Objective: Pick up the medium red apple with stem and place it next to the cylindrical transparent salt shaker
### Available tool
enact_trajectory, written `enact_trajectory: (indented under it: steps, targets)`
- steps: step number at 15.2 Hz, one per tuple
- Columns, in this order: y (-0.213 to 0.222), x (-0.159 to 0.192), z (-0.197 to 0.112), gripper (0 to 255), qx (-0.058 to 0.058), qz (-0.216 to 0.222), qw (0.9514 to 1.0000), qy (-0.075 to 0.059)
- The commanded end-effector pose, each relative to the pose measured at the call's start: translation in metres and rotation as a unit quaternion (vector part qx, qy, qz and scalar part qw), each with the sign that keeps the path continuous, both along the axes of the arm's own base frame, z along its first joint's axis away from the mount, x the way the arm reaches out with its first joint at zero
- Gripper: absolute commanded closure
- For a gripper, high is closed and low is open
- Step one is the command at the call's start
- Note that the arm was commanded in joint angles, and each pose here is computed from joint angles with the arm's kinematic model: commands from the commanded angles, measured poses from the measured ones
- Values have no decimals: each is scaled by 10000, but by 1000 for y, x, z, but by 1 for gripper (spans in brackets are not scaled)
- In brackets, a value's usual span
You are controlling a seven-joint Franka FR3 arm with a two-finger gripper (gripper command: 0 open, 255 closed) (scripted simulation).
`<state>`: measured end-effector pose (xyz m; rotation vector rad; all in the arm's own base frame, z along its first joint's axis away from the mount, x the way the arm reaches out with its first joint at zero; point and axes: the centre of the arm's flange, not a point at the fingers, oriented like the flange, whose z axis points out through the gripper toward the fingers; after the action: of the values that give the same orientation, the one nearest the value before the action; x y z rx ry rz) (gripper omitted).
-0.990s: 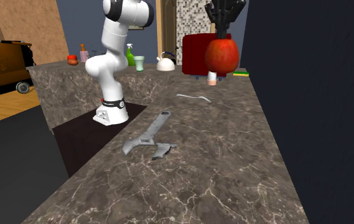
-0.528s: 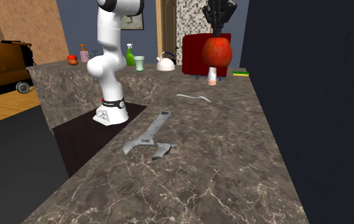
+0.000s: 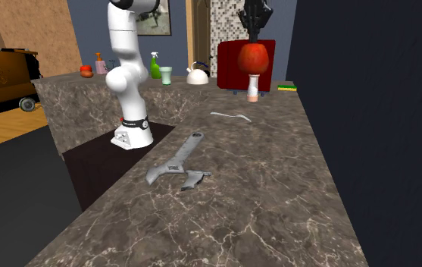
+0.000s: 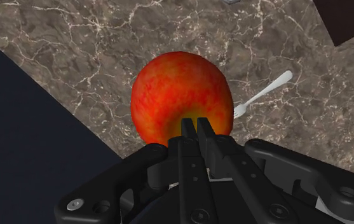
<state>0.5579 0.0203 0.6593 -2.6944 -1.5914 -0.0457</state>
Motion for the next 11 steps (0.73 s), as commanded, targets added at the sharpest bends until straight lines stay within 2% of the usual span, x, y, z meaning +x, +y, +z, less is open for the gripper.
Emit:
enact_trajectory:
  steps: [1, 11]
  targets:
    - [28, -11, 0, 255, -2, -7, 10000, 0]
    - [149, -62, 0, 255, -2, -7, 10000, 0]
